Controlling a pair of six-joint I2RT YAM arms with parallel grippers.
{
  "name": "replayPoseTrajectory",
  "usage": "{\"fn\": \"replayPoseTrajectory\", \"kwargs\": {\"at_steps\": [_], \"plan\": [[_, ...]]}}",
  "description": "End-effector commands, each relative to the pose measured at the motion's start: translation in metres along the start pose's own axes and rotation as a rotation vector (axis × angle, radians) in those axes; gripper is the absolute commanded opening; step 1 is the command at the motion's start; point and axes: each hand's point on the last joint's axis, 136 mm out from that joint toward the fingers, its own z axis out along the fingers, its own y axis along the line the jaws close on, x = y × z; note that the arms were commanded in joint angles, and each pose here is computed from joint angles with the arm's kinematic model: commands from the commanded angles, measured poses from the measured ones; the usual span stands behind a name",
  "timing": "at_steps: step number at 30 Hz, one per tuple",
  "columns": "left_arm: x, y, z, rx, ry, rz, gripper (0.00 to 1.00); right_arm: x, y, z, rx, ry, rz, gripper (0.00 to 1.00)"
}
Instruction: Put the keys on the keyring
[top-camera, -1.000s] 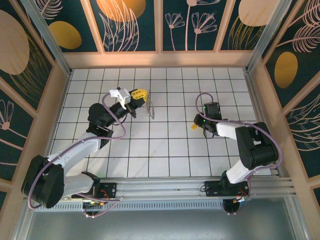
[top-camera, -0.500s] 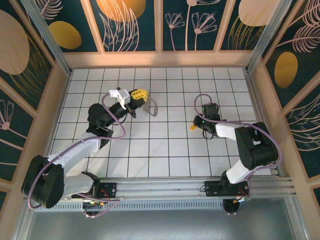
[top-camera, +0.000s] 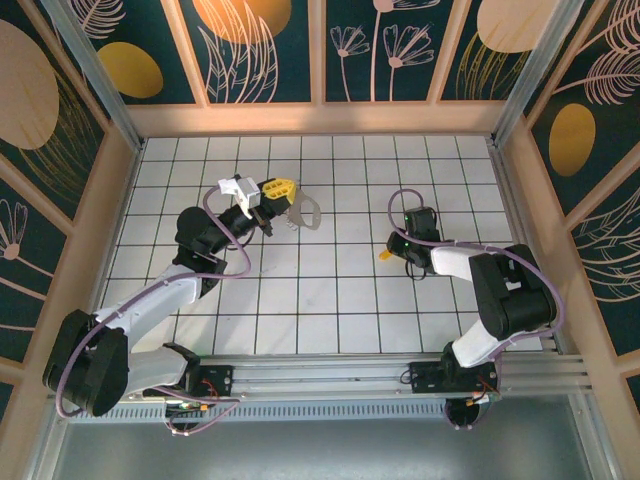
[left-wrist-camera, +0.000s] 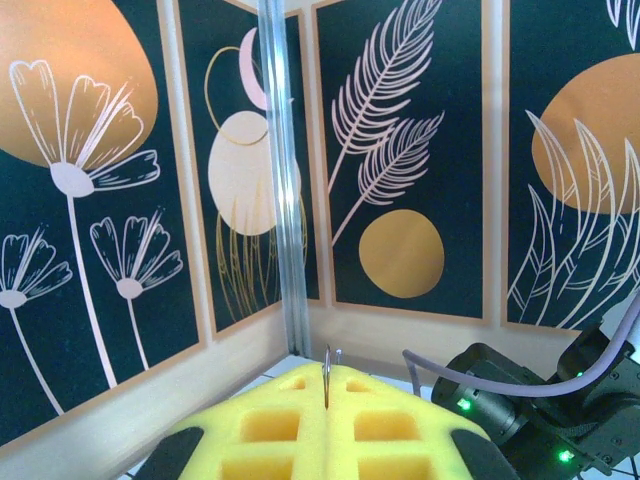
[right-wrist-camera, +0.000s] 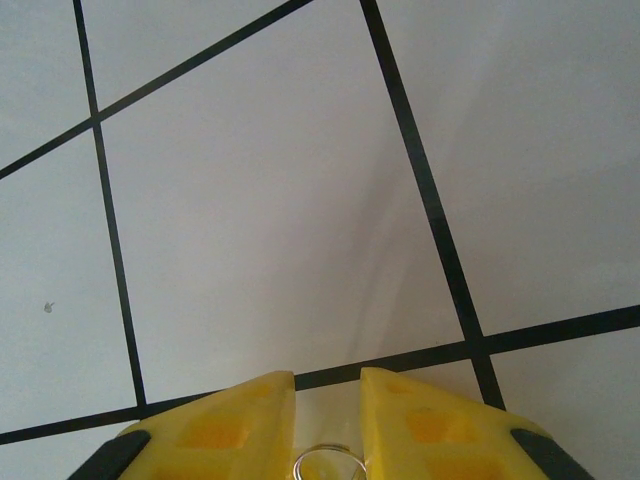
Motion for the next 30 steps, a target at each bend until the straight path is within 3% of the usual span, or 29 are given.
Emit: {"fn": "replayPoseTrajectory", "kwargs": {"at_steps": [1,5,10,30], "plan": [[-0.010,-0.005,0.001,0.021,-0.043,0.015,0.00,0.011,-0.002,0.002,0.023,0.021,-0.046,0.24],[-0.009,-0.004,0.001,0.017,-0.039,0.014,0.00,0.013,0.002,0.005,0.020,0.030,-0.059,0.17],[-0.008,-0.004,0.001,0.016,-0.035,0.014,0.00,0.012,0.006,0.005,0.012,0.028,-0.064,0.00],[-0.004,-0.003,0.004,0.024,-0.030,0.005,0.00,-0.011,0.040,-0.030,-0.107,-0.045,-0.049,0.00]]}}
